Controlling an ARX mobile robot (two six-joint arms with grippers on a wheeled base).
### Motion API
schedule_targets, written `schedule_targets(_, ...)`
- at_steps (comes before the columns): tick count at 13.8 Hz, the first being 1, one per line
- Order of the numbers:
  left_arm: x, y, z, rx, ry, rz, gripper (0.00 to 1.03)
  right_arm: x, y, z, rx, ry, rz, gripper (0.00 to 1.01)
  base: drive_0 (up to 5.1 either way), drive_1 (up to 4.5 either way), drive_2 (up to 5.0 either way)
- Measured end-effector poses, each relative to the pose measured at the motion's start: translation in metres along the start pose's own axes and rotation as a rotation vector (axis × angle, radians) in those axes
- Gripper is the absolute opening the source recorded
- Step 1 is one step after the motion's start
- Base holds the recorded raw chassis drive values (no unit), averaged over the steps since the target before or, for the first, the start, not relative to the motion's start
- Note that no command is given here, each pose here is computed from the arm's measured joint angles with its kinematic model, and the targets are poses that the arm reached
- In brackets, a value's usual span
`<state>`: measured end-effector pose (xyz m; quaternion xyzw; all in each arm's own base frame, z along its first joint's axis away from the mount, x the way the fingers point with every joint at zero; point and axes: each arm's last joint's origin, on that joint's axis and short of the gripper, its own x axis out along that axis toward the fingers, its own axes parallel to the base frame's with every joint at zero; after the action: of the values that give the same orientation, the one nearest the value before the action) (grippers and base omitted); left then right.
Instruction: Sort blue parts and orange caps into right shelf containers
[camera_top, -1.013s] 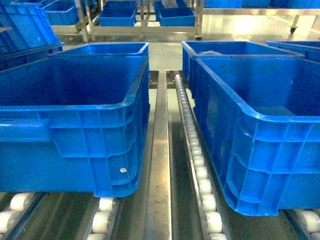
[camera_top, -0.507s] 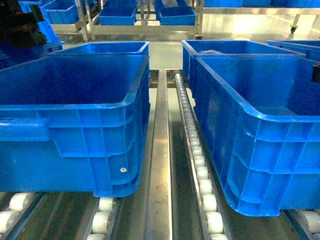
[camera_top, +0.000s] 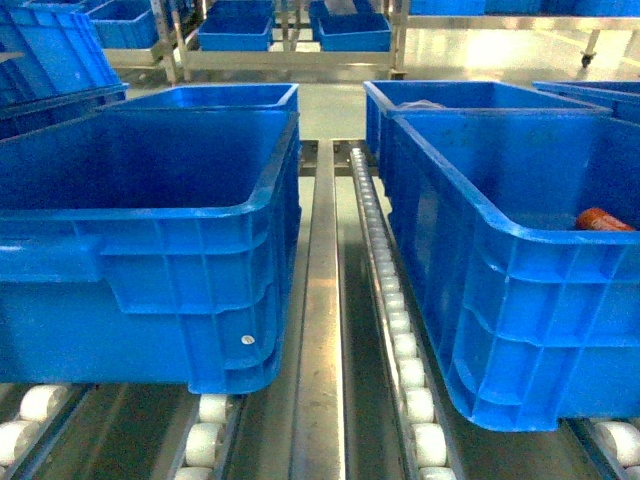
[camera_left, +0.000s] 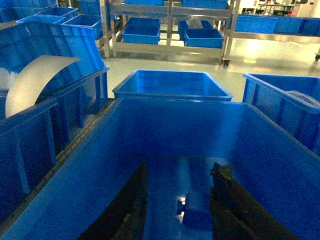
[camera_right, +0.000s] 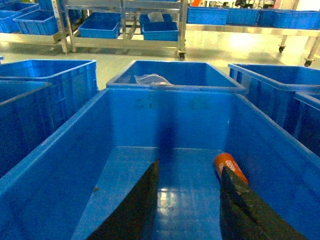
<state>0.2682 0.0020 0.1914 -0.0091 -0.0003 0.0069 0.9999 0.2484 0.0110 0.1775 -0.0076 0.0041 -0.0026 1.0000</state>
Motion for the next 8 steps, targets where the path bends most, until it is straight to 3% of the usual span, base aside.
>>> schedule_targets(1,-0.014,-0.001,-0.005,0.000,0.010,-0.008,0.20,-0.012,-0.007,-0.003,0.000,0.004,0.020,0.21,0.0,0.00,0.0)
schedule_targets(2,-0.030,-0.002,-0.009,0.000,0.013,-0.015,0.04,-0.026,-0.012,-0.004,0.001,0.004,-0.001,0.05,0.0,0.00,0.0)
schedule_targets(3,-0.035,-0.002,-0.010,0.002,0.010,-0.015,0.02,-0.032,-0.012,-0.005,0.002,0.000,-0.004,0.01,0.0,0.00,0.0)
schedule_targets(8,-0.050,-0.001,-0.012,0.002,0.010,-0.014,0.02,-0.042,-0.011,-0.011,0.004,-0.016,0.005,0.01,0.0,0.00,0.0)
